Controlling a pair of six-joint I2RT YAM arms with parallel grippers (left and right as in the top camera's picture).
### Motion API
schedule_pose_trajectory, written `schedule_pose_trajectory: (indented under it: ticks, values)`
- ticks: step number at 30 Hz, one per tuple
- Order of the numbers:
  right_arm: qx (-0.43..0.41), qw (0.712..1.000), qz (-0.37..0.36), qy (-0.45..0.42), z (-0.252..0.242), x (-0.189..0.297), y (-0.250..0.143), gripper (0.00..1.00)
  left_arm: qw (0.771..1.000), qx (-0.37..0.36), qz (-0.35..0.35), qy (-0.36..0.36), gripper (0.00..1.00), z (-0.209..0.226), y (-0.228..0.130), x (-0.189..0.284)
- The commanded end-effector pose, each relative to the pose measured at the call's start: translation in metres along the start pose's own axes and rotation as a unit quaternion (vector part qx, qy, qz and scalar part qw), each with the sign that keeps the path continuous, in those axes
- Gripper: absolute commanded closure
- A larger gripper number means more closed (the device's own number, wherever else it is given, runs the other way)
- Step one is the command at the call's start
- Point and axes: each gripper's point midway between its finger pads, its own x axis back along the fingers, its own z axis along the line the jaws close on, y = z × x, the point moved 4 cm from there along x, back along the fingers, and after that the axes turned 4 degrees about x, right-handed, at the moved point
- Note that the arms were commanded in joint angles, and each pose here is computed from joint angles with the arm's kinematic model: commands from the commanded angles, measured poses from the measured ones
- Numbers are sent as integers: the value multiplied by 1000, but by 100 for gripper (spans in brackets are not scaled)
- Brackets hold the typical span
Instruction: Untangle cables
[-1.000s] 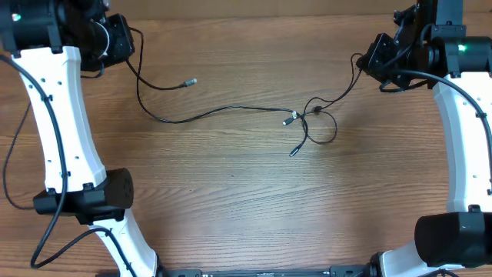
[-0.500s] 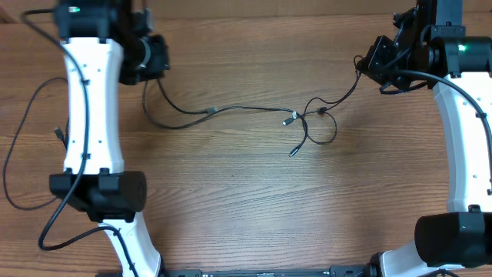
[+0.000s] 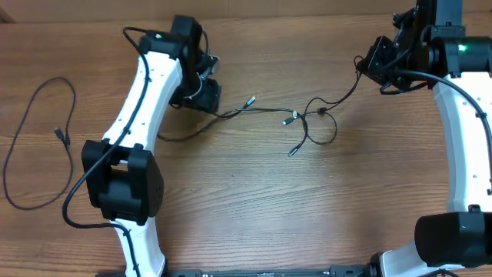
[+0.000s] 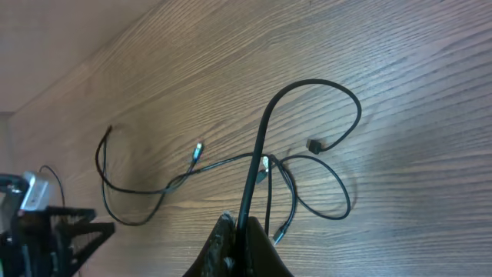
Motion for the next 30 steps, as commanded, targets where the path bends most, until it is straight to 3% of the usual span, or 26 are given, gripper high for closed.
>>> schedule_pose_trajectory:
  ticks: [1,7,11,21,30]
  values:
    - [7,1000,-1,-2,0,1,0,96,996,-72,-38,-46,30,-31,12,-13]
    - [6,1000,1,-3,0,1,-1,96,972,-208,-110,-28,27,-70,37,-29]
    - [5,1000,3,-6,-1,1,-2,96,959,-256,-125,-4,30,-79,44,-33]
    - [1,1000,9,-16,-6,-2,-5,96,968,-239,-37,68,30,-47,30,-81]
    - [-1,1000,15,-18,-6,-2,-8,96,965,-261,17,36,32,-46,4,-94]
